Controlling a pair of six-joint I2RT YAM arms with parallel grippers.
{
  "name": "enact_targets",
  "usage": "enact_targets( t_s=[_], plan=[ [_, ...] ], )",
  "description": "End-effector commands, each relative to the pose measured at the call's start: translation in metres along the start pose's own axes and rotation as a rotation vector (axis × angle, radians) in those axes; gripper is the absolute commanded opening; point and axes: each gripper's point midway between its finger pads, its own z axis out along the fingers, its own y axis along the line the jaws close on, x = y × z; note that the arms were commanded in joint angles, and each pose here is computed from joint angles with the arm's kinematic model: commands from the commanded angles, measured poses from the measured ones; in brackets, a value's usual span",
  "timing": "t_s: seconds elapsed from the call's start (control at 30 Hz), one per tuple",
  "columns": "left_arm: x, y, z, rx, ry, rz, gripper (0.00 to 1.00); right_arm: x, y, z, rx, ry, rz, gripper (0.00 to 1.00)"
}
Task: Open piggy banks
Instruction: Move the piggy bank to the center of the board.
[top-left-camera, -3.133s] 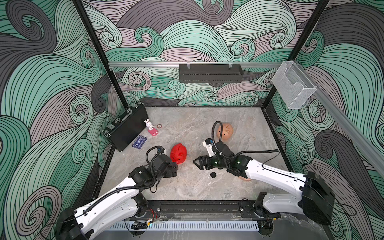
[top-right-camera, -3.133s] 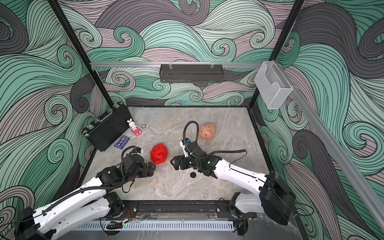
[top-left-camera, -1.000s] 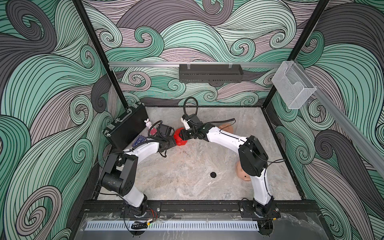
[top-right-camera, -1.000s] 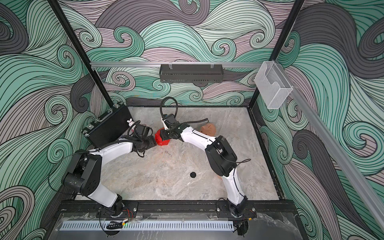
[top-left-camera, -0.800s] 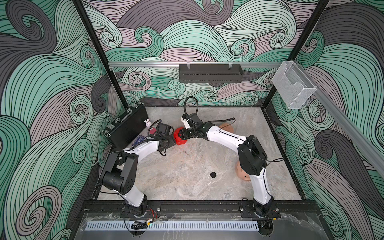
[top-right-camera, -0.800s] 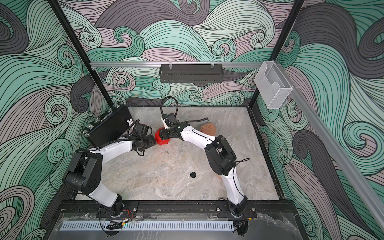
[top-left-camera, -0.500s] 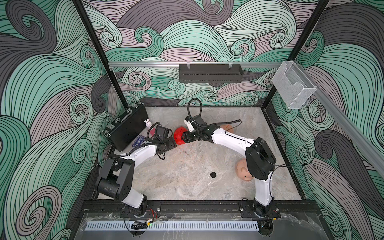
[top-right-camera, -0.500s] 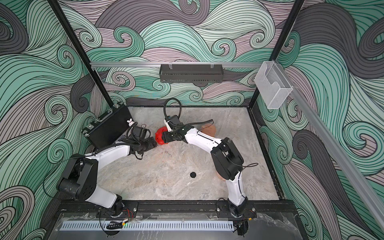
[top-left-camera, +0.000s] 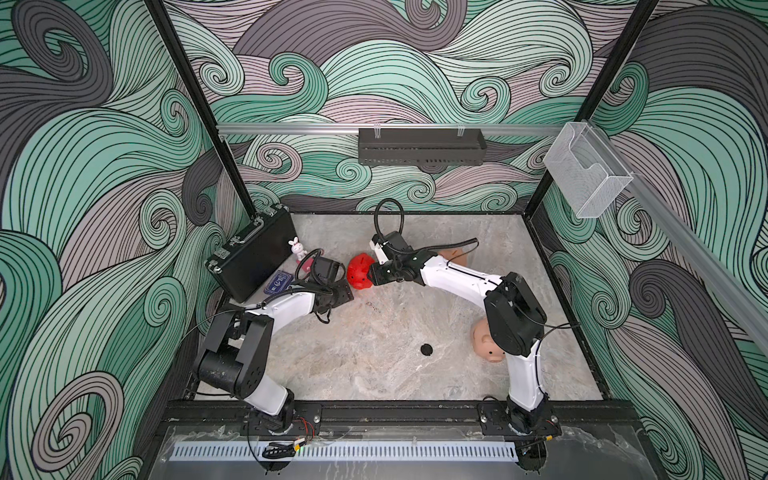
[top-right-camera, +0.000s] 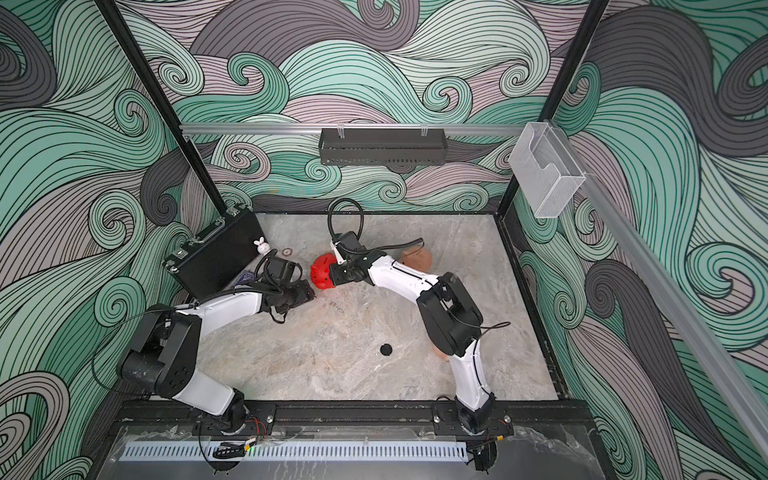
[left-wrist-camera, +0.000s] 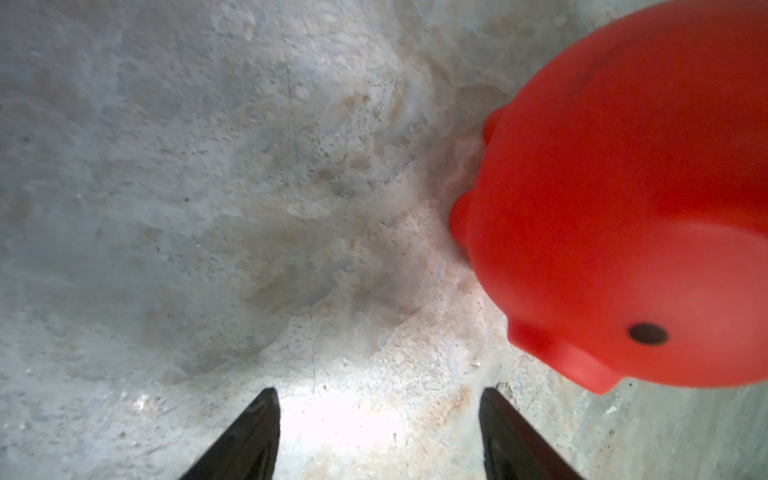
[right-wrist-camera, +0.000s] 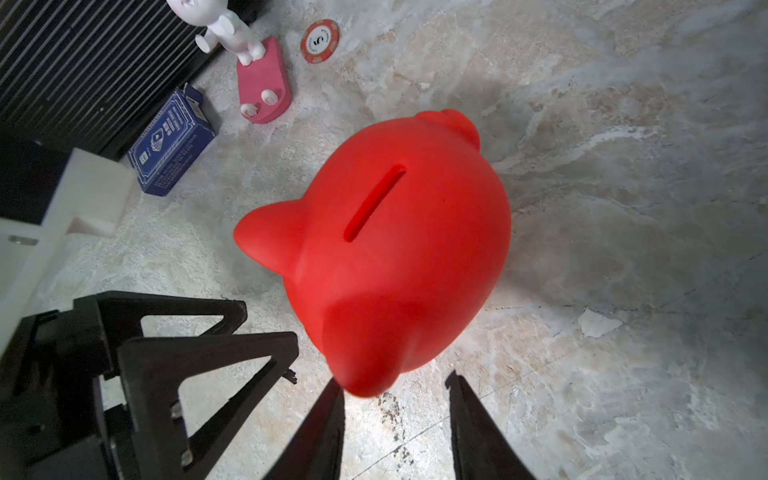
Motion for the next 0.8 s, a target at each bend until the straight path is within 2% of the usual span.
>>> enact_targets(
  t_s=[0.0, 0.27, 0.77],
  plan=[
    [-0.016, -0.004, 0.001, -0.012, -0.031, 0.005, 0.73, -0.009, -0.003, 0.005, 0.003, -0.002, -0.006, 0.41],
    [-0.028, -0.005, 0.008, -0.036, -0.034, -0.007, 0.71, -0.024, -0.003, 0.014, -0.021, -0.012, -0.021, 0.34],
    [-0.053, -0.001, 0.015, -0.055, -0.046, -0.033, 0.70, -0.037, -0.008, 0.037, -0.035, 0.010, -0.011, 0.33]
  ],
)
